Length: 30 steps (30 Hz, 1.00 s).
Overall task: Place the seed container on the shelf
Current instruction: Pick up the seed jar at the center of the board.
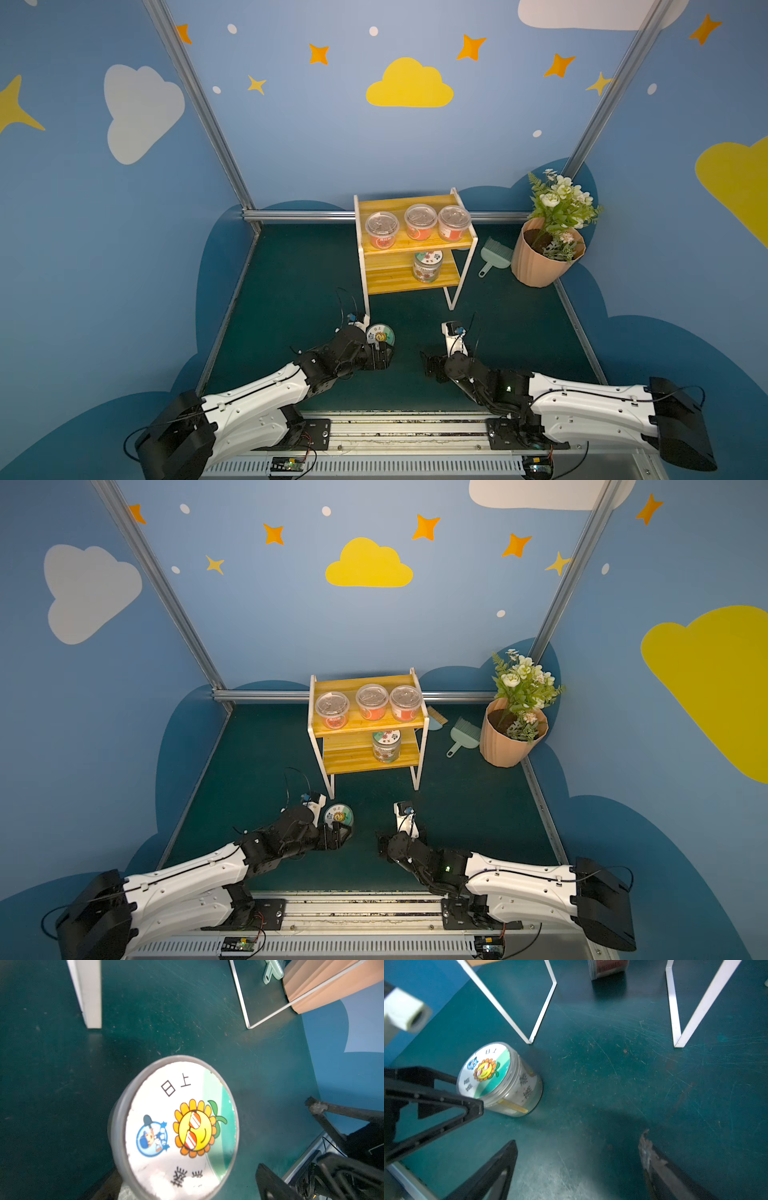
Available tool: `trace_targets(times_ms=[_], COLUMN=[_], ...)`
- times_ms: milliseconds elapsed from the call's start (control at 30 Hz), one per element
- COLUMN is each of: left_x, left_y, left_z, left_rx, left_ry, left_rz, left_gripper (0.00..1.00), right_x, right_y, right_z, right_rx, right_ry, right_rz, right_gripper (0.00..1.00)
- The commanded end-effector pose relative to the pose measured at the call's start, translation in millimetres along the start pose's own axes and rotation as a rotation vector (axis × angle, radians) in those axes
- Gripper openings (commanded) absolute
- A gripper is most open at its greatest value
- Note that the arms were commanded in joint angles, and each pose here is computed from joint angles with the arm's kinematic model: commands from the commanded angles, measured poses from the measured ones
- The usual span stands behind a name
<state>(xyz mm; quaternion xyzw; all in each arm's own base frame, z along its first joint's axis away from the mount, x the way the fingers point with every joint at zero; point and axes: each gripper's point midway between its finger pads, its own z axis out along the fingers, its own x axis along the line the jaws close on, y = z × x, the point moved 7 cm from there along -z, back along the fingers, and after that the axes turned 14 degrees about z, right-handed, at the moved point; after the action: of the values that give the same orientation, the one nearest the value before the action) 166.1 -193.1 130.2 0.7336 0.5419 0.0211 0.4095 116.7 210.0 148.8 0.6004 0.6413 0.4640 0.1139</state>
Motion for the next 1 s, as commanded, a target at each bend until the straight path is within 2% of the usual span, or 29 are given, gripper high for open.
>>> trace_targets(times_ms=[0,67,167,267,400,500,700,967], left_x=[-21,-26,-22,-6,15,30,44,47], left_y=[20,21,21,19,16,10,6,11], left_z=[-1,-2,-13,-35,-70,-87,-95,-95], left_rx=[-0.061,-0.058,-0.049,-0.079,-0.148,-0.160,-0.147,-0.150], left_ry=[-0.064,-0.069,-0.010,0.102,0.163,0.193,0.218,0.232], left_rz=[0.045,0.060,0.072,0.062,0.024,-0.017,-0.053,-0.057], left_gripper=[1.00,1.00,1.00,1.00,1.00,1.00,1.00,1.00], right_x=[0,5,20,33,47,60,72,76], right_y=[-8,-16,-27,-37,-48,-56,-70,-74], right_z=[1,6,14,23,37,50,71,96], right_rx=[-0.012,0.003,0.016,0.009,-0.018,-0.059,-0.229,-0.299], right_ry=[0.006,0.050,0.142,0.173,0.197,0.248,0.354,0.294], right_rz=[-0.063,-0.087,-0.117,-0.150,-0.177,-0.217,-0.224,-0.214], right_gripper=[0.95,0.96,0.97,0.97,0.97,0.97,0.97,0.98])
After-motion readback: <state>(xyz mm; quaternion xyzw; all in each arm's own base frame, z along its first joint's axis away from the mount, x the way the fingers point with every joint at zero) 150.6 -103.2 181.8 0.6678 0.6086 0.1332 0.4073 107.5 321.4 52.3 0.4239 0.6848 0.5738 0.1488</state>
